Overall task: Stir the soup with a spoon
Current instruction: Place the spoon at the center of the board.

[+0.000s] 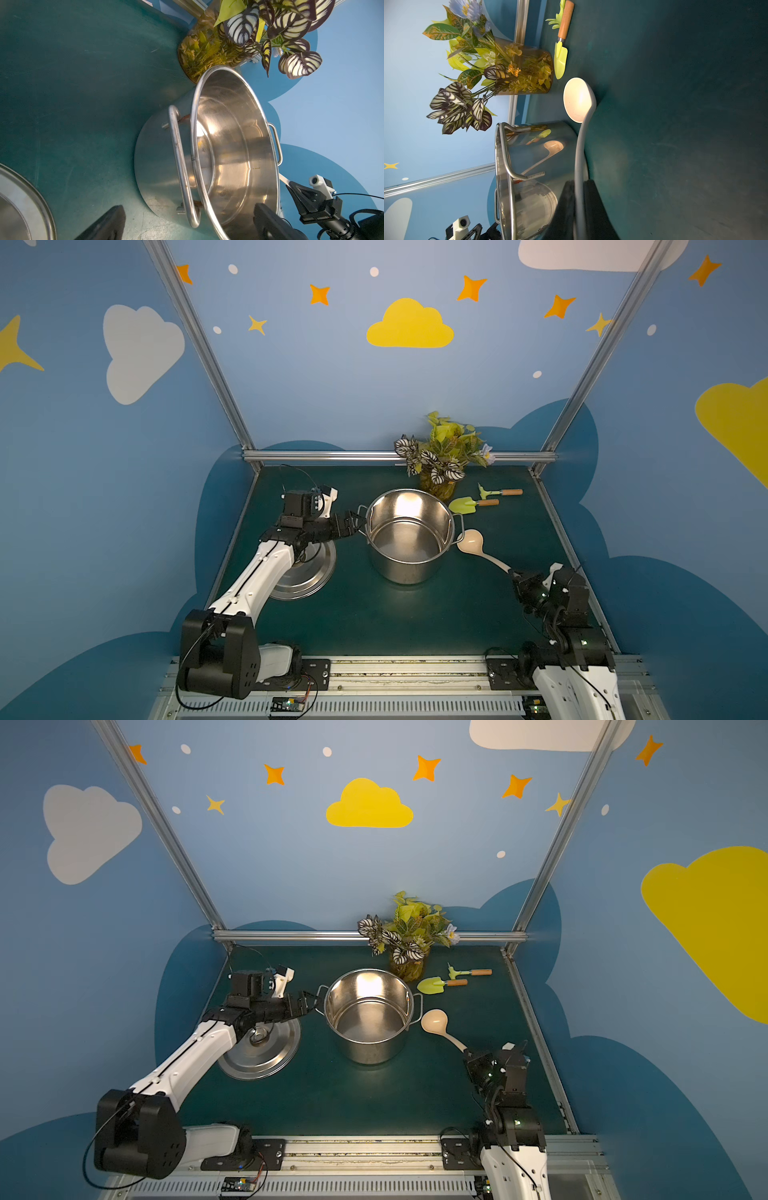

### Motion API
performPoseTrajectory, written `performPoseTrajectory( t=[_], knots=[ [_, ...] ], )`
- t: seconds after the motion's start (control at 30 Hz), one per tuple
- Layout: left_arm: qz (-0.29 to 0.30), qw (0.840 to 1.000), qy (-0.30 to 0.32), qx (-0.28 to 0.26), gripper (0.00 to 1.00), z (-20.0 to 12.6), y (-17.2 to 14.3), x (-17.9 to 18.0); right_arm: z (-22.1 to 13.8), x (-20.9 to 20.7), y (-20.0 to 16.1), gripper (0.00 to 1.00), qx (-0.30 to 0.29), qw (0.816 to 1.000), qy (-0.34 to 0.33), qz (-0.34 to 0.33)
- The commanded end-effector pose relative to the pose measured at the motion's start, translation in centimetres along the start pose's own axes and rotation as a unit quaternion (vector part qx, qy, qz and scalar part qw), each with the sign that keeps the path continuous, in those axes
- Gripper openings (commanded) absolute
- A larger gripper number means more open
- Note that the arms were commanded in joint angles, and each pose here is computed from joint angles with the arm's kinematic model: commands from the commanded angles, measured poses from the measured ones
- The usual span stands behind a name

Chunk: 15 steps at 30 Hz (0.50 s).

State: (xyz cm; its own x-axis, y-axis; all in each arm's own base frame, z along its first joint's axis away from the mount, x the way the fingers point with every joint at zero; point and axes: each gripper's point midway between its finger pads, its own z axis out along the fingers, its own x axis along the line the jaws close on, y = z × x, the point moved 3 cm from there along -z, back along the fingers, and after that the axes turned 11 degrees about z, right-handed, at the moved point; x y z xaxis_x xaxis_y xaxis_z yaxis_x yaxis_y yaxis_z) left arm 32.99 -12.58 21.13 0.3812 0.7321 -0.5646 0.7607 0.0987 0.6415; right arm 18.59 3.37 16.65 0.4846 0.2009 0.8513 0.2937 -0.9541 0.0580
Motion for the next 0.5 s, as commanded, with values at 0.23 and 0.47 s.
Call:
performPoseTrajectory(
  t=[0.23, 0.47],
  knots=[
    [0.021, 1.0, 0.011, -0.02, 1.0, -0.6, 0.4, 0.0, 1.8, -6.1, -0.2, 0.16, -0.009, 0.998, -0.06, 0.005],
    [0.029, 0.999, 0.022, -0.03, 1.0, -0.8, 0.5, 0.2, 1.4, -8.2, -0.2, 0.46, -0.011, 0.993, -0.116, -0.016]
  ],
)
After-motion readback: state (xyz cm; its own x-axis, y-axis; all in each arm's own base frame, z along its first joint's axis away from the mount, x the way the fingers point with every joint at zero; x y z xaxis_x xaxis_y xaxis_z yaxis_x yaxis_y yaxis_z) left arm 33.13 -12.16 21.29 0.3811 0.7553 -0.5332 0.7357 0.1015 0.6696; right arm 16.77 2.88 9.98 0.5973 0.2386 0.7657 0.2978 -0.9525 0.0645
